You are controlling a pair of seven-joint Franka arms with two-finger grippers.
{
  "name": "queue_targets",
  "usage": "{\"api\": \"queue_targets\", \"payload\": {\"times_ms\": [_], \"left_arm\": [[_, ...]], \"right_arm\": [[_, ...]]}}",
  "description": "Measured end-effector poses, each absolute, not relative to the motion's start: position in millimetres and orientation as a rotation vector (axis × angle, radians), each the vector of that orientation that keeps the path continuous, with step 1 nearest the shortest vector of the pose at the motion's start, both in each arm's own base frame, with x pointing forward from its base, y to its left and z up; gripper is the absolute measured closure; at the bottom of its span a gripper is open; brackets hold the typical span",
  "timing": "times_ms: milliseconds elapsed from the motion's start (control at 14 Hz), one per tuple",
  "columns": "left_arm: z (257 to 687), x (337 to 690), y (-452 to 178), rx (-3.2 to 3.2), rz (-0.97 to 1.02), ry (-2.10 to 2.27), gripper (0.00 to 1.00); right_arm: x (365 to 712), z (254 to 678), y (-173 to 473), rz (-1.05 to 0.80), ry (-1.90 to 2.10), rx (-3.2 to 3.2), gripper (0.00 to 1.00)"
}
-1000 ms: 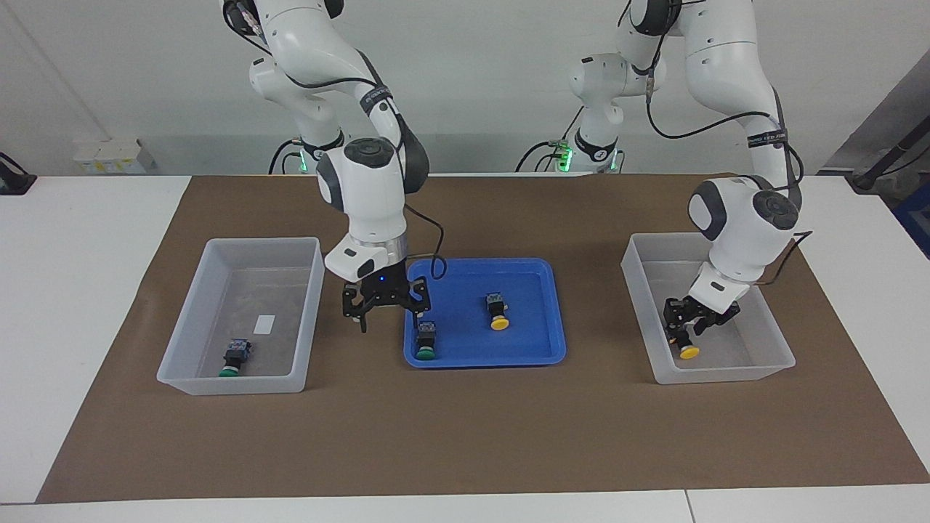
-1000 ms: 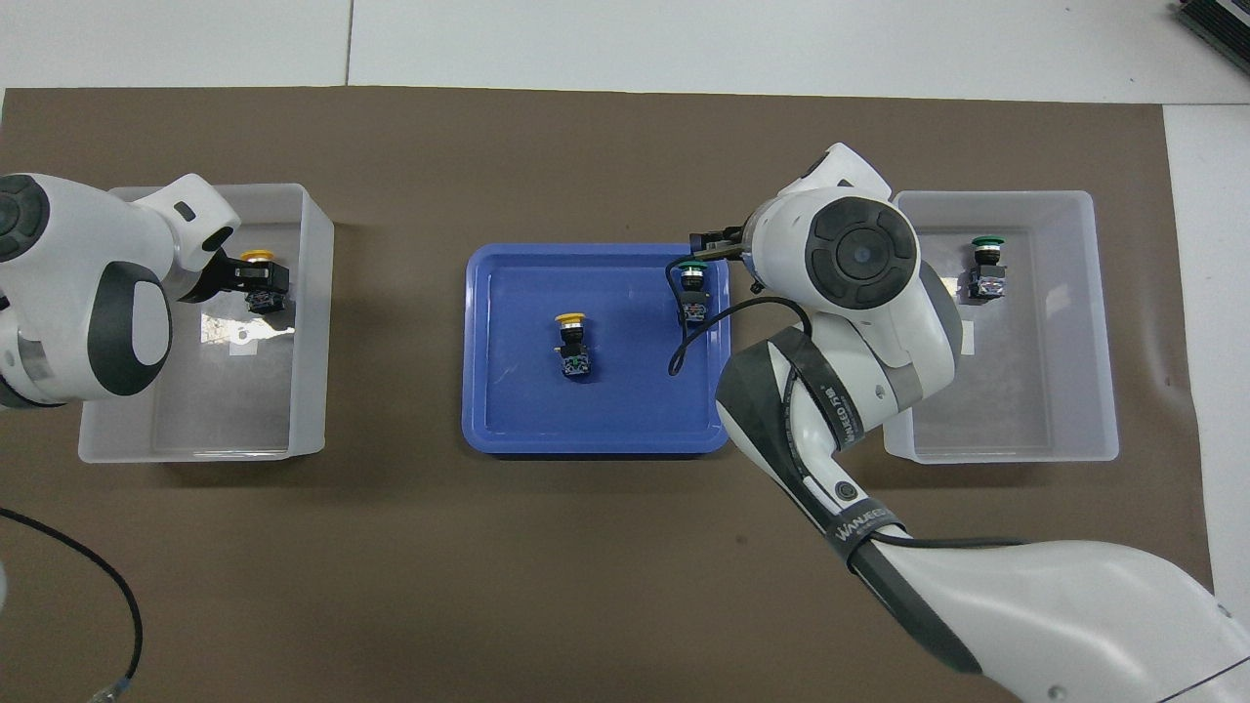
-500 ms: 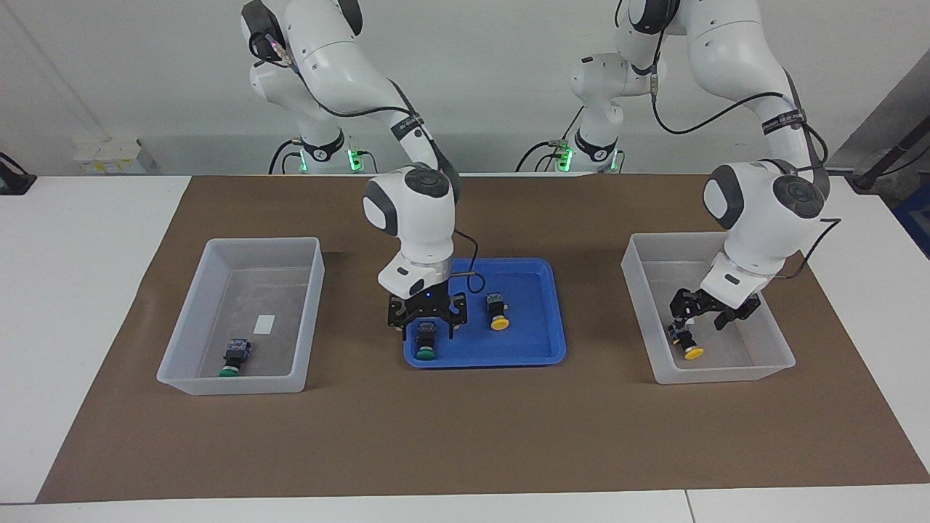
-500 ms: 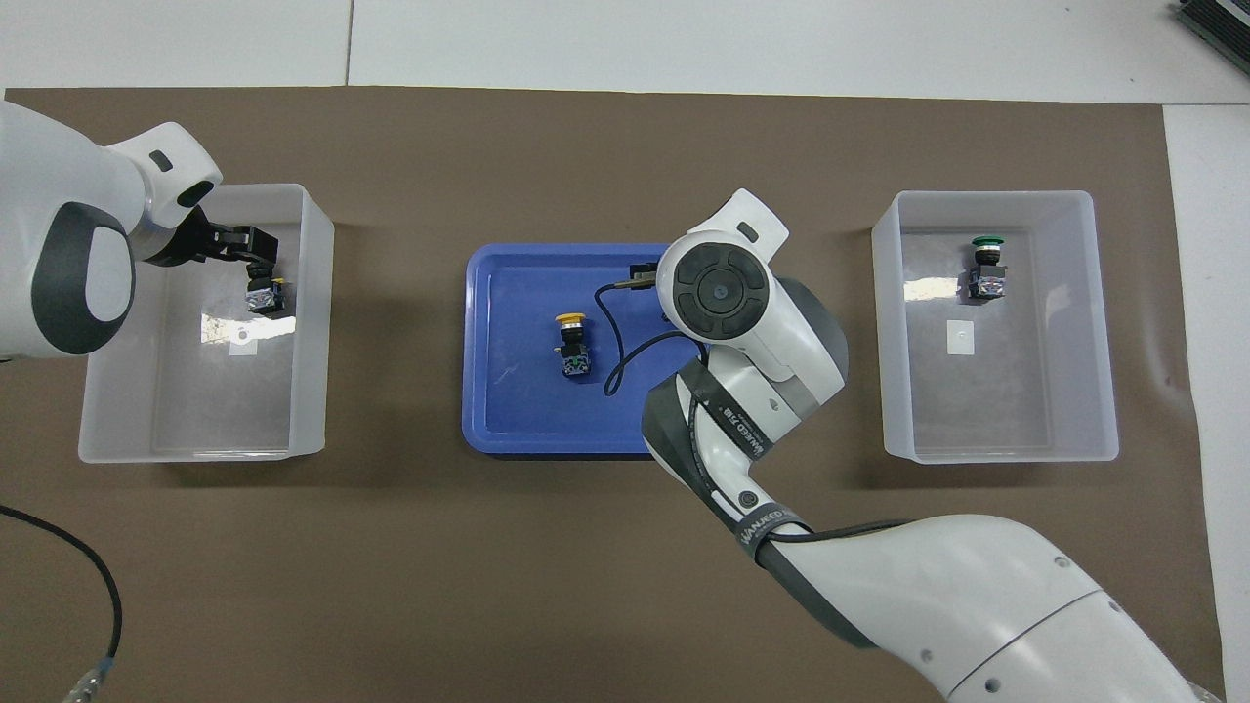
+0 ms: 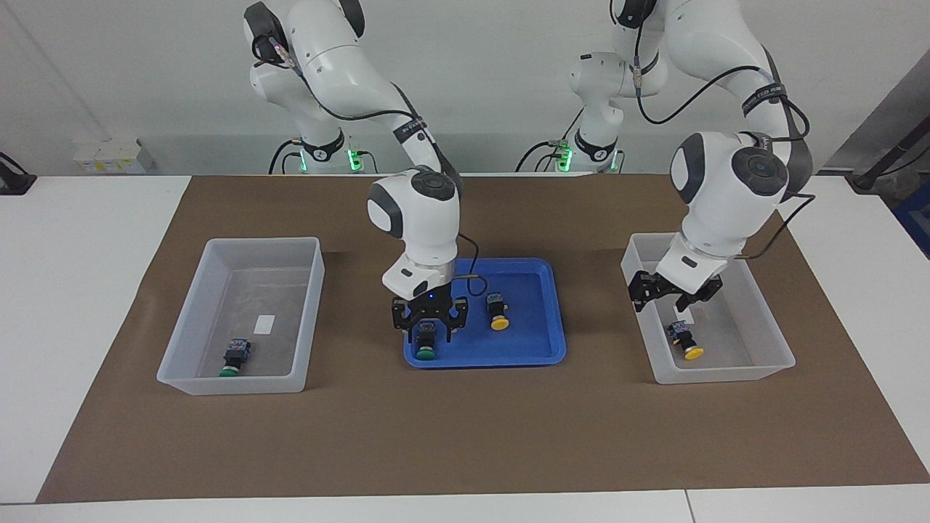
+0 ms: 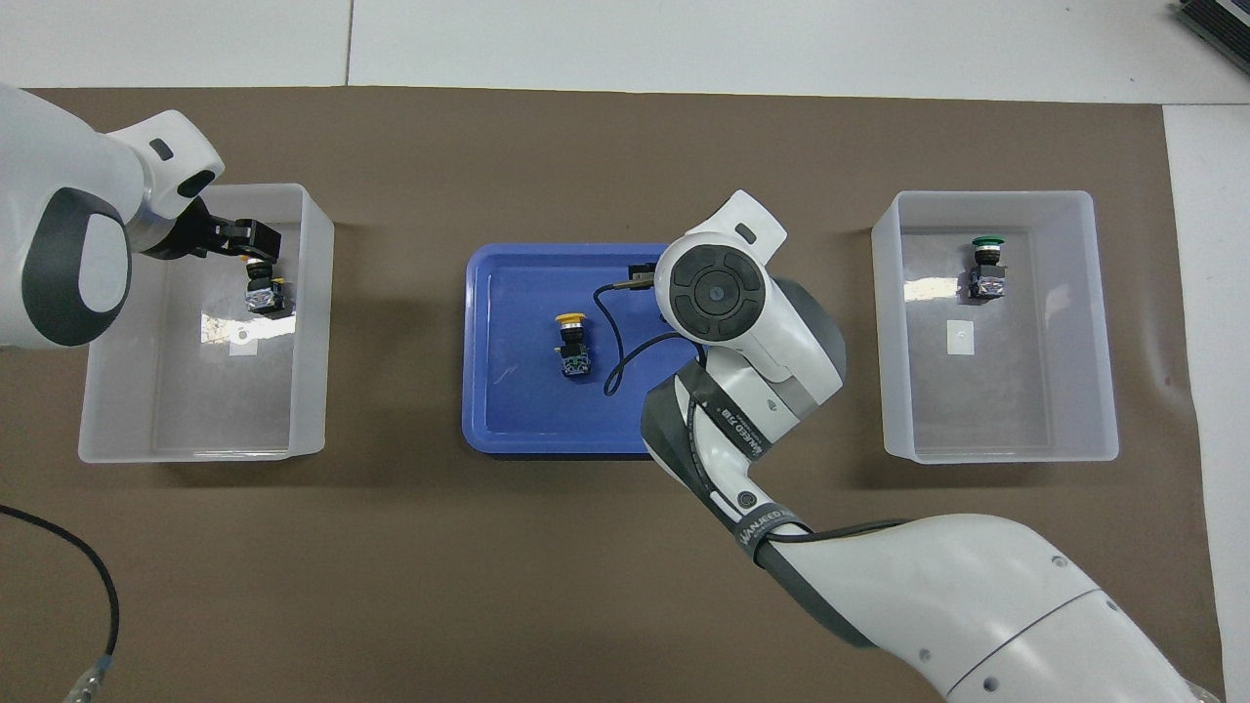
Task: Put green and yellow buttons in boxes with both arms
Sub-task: 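Grasp the second green button with the right gripper while the left gripper returns, then carry the green button with the right gripper while the left gripper grasps yellow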
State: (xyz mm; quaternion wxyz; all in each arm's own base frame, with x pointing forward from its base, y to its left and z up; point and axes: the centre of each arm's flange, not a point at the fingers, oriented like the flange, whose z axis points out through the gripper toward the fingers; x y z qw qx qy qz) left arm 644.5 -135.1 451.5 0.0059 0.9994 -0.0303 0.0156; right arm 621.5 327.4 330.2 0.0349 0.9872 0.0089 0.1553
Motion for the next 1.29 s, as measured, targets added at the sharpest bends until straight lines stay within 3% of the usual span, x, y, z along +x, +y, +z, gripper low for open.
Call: {"api": "queue_targets", "payload": {"times_ms": [714,857,929,1071,1286], "left_arm": [[419.3,607.9,-239.3,3.096,0.06,-0.01,0.19],[405.3,598.2,-253.7,3.089,0.059,0.001,0.21],[399.6,593.1,-260.9,3.088,0.056,-0.001,0.23],[391.3,584.7,-275.4,3.071,0.067,0.003,0.24],[371.3,567.8,-300.8,3.043,0.093,0.0,0.24]], "right_arm": [[610.8,300.6,329.5,0.414,0.06,3.018,0.24],[609.8,296.7,327.5,0.416,0.06,3.021,0.45],[609.2,294.6,326.4,0.414,0.06,3.021,0.45],[608.8,293.7,325.7,0.412,0.055,3.021,0.58],[612.7,308.1,319.8,0.437,0.026,3.023,0.58]]}}
